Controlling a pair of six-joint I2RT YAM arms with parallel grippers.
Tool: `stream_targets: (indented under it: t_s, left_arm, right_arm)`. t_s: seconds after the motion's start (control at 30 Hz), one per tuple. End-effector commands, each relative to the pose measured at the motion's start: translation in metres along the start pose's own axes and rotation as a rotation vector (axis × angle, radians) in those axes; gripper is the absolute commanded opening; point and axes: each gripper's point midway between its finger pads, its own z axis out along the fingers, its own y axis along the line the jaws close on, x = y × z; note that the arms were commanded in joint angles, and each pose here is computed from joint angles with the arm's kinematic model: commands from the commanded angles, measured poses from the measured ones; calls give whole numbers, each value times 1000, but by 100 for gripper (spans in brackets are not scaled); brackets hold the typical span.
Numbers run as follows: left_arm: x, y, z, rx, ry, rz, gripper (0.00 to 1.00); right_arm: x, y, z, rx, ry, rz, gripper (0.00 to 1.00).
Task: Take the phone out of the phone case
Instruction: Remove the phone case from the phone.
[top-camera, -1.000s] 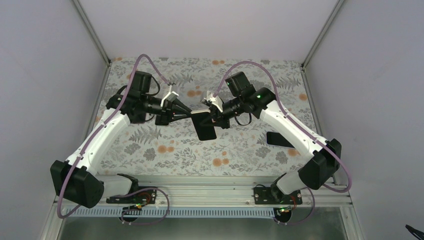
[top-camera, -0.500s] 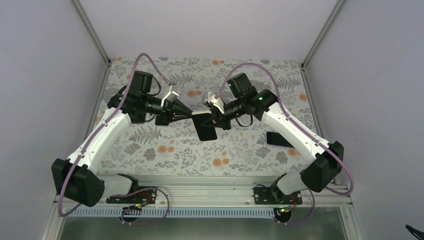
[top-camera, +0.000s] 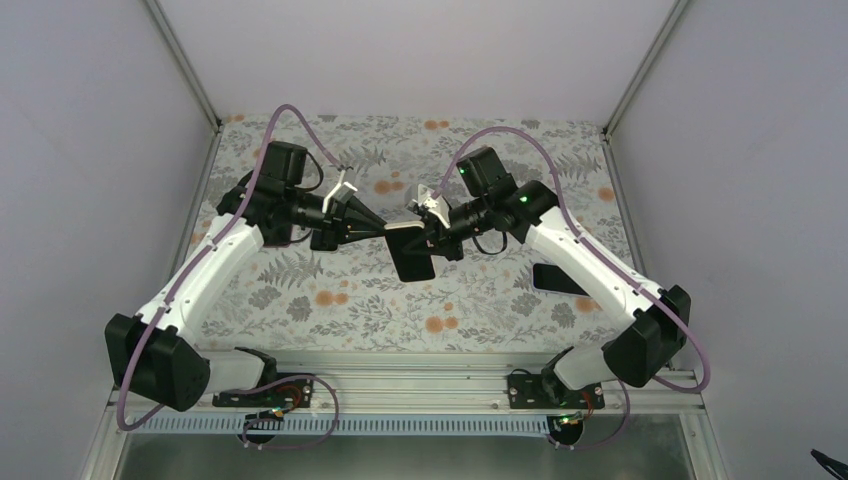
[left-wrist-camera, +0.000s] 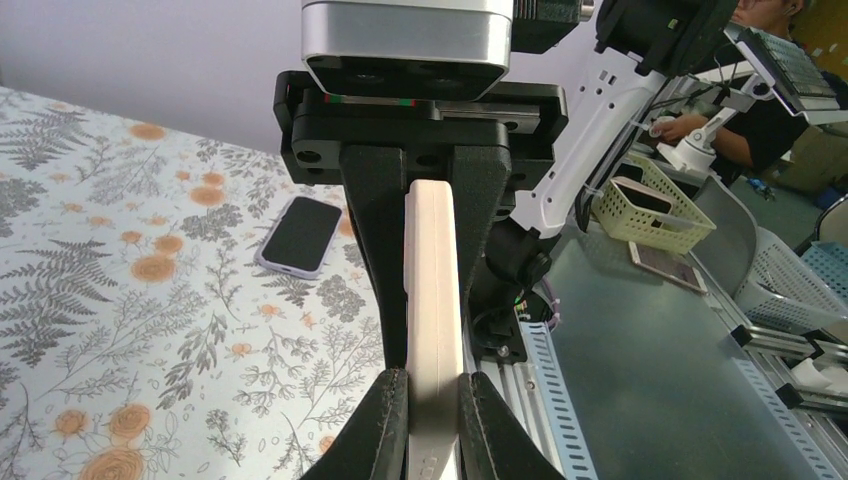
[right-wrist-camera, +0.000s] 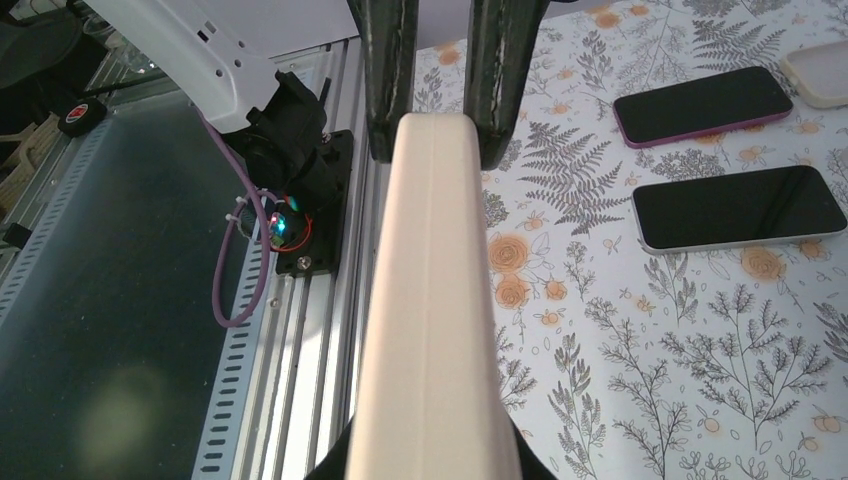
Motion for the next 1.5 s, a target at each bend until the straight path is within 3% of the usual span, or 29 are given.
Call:
stream_targets:
  t_s: [0.0, 0.83, 1.47]
  left_arm:
    - [1, 36, -11, -130, 9, 31, 5]
    - [-7, 43, -19, -132, -14, 27, 4]
    - [-27, 49, -31, -213, -12, 108, 4]
  right_arm:
    - [-14, 56, -18, -167, -82, -110, 4]
    - [-23, 64, -33, -148, -129, -144, 4]
    - [-29, 66, -39, -131, -145, -172, 4]
